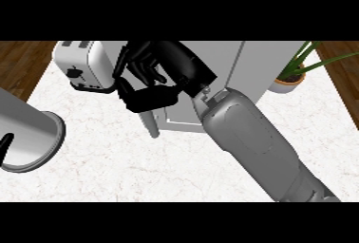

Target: Pick up the wine, place it into the cabinet and close the cabinet

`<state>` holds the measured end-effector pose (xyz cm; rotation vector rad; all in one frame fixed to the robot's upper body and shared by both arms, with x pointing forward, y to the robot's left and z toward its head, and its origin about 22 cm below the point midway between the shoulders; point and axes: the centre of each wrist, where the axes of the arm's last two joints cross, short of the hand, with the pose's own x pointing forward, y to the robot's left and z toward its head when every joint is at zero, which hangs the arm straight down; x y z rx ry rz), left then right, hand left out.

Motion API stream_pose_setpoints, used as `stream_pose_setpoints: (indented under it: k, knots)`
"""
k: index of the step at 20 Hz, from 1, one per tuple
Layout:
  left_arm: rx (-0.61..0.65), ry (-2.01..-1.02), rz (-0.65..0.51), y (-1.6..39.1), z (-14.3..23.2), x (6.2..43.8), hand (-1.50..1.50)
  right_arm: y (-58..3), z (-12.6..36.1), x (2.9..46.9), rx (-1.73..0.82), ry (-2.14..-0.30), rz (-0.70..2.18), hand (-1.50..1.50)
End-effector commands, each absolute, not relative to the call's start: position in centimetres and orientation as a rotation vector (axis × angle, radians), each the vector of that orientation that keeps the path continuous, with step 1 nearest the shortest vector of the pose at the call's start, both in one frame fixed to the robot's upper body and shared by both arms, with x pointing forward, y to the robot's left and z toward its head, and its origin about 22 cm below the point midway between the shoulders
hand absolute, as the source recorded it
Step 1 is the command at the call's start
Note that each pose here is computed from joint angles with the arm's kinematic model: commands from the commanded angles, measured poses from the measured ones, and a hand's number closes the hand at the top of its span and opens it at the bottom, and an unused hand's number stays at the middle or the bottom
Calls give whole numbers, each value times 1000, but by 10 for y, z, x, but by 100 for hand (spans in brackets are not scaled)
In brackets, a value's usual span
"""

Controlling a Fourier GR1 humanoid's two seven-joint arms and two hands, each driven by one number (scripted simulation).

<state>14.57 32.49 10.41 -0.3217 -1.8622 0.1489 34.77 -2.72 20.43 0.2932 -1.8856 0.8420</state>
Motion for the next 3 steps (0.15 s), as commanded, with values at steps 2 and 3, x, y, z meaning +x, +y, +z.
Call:
stream_pose_setpoints:
  k: [2, 3]
  knots:
    - [-315, -1863, 147, 315, 101, 155, -150, -91, 209, 395, 52, -1846, 674, 150]
    - [-325, -1850, 187, 311, 96, 157, -150, -95, 200, 393, 63, -1833, 691, 150]
